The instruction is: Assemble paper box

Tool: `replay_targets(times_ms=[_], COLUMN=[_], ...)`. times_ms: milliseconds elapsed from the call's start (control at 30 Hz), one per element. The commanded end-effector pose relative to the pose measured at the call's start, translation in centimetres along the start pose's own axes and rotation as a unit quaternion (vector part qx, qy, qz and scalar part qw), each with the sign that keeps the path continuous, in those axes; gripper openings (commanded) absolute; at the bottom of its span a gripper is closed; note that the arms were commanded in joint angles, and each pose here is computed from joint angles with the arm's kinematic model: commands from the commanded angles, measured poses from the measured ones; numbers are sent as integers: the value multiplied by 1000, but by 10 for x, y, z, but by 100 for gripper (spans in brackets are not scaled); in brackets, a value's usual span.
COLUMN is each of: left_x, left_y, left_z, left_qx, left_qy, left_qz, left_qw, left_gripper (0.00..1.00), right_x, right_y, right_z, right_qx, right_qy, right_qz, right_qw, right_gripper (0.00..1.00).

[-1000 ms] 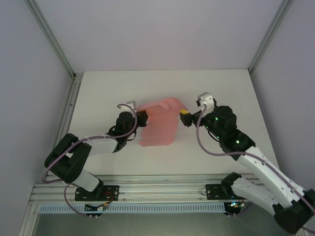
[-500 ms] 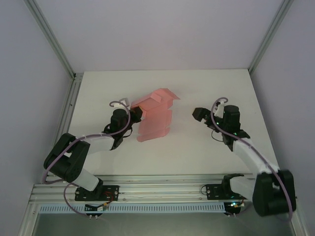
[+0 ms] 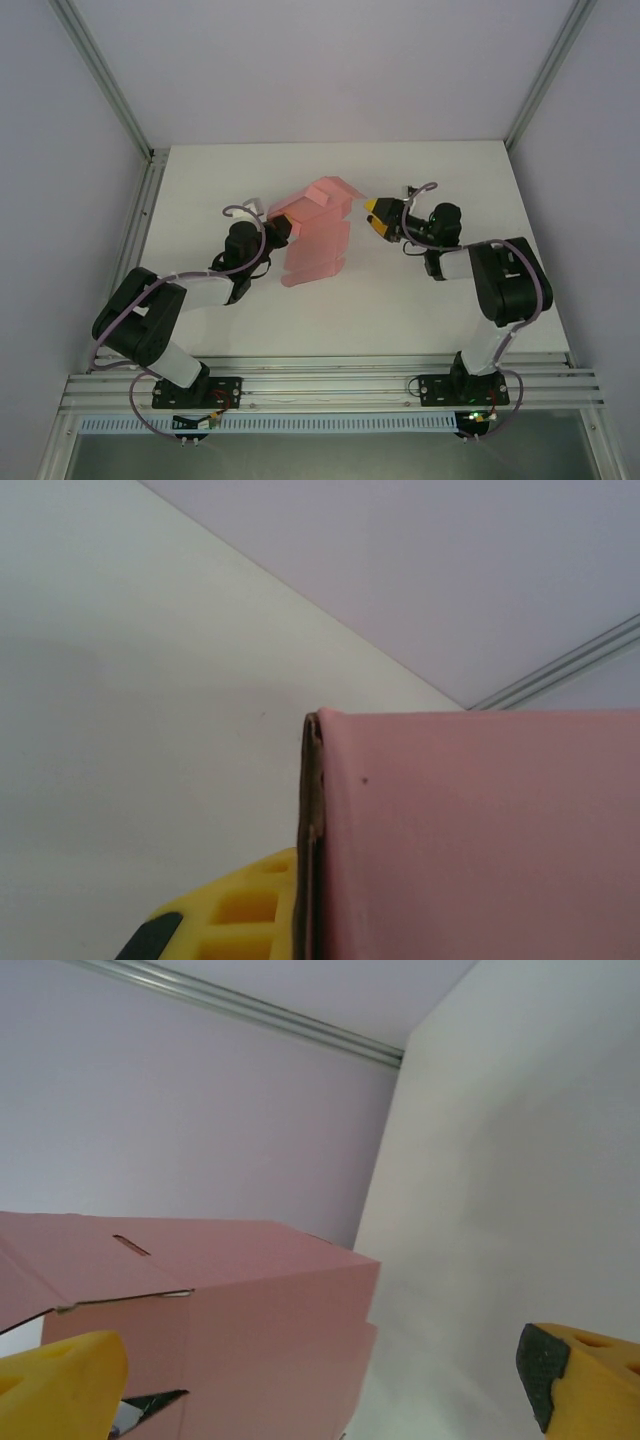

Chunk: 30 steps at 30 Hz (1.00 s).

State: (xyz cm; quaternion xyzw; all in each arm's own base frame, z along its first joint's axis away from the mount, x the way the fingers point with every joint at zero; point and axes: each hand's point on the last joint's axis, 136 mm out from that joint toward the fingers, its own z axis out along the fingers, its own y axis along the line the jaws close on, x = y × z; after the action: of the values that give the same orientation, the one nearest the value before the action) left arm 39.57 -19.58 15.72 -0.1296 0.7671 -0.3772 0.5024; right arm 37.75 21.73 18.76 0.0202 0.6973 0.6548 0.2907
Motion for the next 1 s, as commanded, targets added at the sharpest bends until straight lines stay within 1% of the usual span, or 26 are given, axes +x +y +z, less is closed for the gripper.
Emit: replay_targets(times_ms=[0,400,500,700,833,900,967], left_x=[-10,-11,-11,-10,-12,-13,-14], left_y=[-11,-12,-16,-21,-27,-30,-35], left_z=[2,7,7,8,7,6,5], left_qx=[22,27,34,49,61,70,80], left_qy=[-16,-16,-14,-11,-14,-14,-14], left_qz=[-8,-19,-16,-13,-12,-10,-5], left_qw=[1000,999,999,999,998,997,997], left_gripper=[0,0,0,0,0,0,0], right_x=[-5,9,16,22,30,36,40], right_y=[36,38,39,37,26,17,6], right_z=[5,20,27,37,46,50,52], right_qx=[-61,-71,-73,-61,-26,7,52], right_qy=[4,29,47,63,76,83,88], right_qz=[-54,-58,-56,-65,-66,-72,-80], right_qw=[997,995,995,994,995,994,992], right_gripper=[100,100,98,97,94,89,87])
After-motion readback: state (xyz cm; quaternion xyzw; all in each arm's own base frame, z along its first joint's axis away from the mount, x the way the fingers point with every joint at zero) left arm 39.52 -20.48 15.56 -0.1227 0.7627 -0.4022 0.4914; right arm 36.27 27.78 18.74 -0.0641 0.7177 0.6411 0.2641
